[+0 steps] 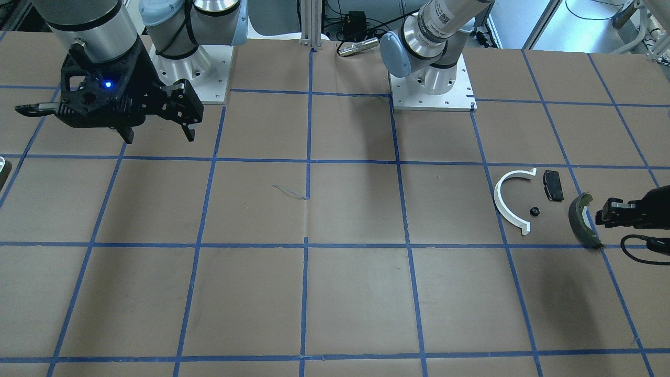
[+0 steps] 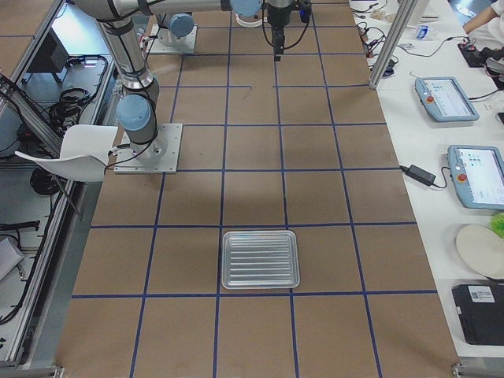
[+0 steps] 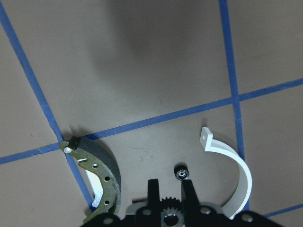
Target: Place bearing gear from tray to pile
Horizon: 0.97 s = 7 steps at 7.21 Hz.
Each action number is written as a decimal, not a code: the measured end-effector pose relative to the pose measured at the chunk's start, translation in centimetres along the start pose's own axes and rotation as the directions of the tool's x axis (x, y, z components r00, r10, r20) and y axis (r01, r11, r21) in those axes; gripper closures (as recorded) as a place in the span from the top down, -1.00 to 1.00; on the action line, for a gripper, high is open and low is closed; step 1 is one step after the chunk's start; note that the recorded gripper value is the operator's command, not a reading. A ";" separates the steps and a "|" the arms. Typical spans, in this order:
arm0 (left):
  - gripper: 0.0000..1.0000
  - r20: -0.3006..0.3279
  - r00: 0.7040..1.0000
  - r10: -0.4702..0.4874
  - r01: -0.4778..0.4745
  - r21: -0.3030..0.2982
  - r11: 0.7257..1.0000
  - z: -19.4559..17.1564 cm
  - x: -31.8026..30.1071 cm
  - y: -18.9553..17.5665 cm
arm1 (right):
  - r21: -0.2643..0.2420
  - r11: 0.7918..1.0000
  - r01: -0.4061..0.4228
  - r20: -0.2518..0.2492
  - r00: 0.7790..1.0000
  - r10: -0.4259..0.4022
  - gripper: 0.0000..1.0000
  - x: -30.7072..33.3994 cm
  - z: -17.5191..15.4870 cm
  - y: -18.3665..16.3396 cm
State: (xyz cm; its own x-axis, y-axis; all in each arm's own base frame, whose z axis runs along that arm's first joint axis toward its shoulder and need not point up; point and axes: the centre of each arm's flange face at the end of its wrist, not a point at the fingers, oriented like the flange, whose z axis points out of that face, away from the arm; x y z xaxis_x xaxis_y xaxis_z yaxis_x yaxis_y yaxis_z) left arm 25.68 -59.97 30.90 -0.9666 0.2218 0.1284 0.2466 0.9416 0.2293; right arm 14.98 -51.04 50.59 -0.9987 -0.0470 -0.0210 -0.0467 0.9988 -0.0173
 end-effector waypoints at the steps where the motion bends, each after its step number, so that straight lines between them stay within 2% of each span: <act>1: -1.00 -0.007 1.000 0.002 -0.002 -0.003 1.000 1.2 -0.2 0.3 | -0.003 1.000 0.000 0.000 1.000 0.000 1.00 0.0 0.2 -0.1; 5: -1.00 0.032 0.999 -0.003 0.002 0.036 0.999 7.9 1.1 1.1 | 0.004 1.000 0.001 -0.001 1.000 -0.001 1.00 0.0 0.2 -0.3; 7: -1.00 0.033 0.999 -0.006 0.005 0.037 0.999 10.9 1.9 1.7 | 0.004 1.000 0.000 -0.001 1.000 0.000 1.00 0.0 0.3 -0.4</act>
State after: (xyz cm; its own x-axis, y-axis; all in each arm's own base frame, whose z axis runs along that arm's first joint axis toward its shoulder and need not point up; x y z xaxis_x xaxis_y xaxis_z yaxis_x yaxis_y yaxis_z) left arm 23.49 -55.16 21.00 -0.9699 0.2242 0.0951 0.2390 0.9514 0.1943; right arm 14.99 -51.43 50.30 -0.9987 -0.0472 -0.0203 -0.0467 0.9987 -0.0215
